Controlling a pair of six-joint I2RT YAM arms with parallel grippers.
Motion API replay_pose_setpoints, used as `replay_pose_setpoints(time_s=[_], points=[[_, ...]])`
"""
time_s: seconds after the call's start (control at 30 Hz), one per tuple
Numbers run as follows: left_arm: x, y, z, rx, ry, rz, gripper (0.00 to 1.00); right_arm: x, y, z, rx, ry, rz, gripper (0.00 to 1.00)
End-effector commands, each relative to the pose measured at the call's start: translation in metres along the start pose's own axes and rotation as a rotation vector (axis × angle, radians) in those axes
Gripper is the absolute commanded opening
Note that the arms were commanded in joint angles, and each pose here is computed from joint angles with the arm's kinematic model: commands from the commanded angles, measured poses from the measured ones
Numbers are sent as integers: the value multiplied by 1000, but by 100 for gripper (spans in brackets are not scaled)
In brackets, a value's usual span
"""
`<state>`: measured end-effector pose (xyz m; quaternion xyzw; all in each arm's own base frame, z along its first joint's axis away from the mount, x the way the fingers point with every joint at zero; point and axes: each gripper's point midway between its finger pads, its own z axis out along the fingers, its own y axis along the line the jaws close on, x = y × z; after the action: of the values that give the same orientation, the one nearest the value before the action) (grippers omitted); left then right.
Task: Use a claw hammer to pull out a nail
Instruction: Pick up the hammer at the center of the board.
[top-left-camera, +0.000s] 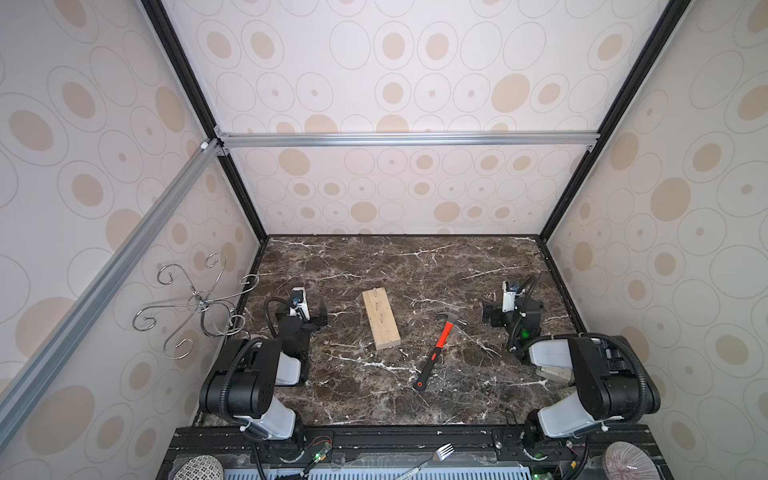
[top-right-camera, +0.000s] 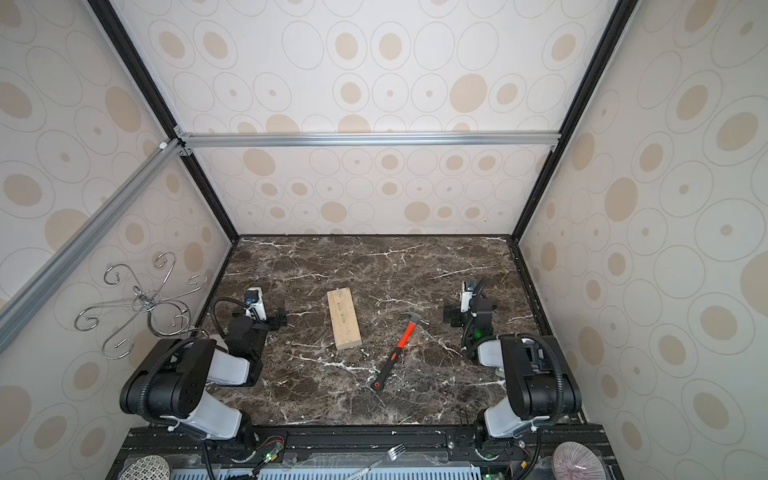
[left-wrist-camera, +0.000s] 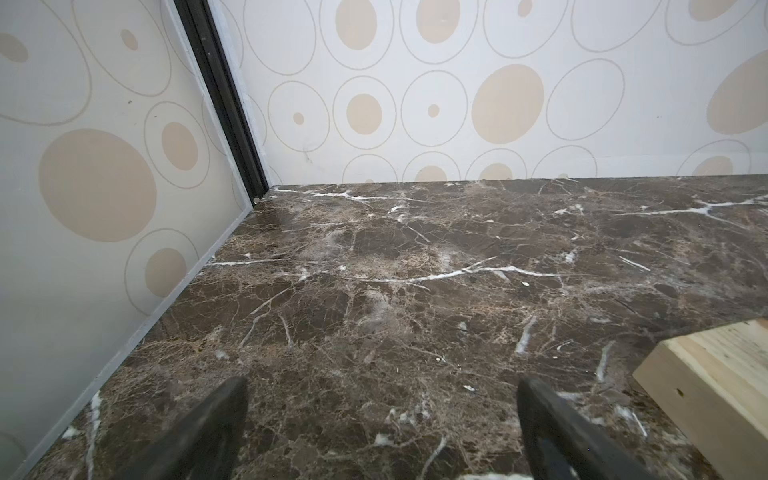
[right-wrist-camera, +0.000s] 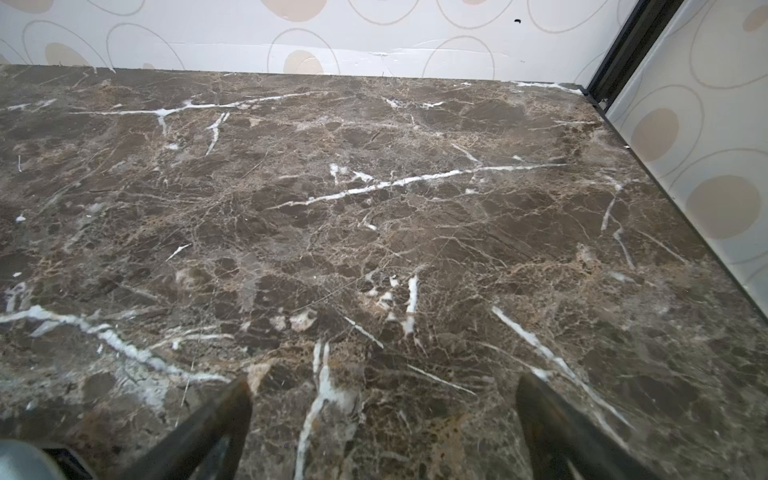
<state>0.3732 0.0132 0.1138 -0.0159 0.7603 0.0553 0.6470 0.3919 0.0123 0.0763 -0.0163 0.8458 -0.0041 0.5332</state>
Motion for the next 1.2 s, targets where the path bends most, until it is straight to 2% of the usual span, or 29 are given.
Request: replay_pose_setpoints(time_s=[0.0,0.97,1.07,1.17], points=[[-13,0,4,-7,-45,19,100,-9,-3,3,10,-22,-9,100],[-14,2,3,-11,-47,14,100,-10,-4,2,13,-29,-4,100],[-24,5,-2,-26,-77,4,100,-19,-2,1,7,-50,-13,99],[-39,2,-6,-8,-73,18,100,-30,5,-6,-33,15,-32,99]])
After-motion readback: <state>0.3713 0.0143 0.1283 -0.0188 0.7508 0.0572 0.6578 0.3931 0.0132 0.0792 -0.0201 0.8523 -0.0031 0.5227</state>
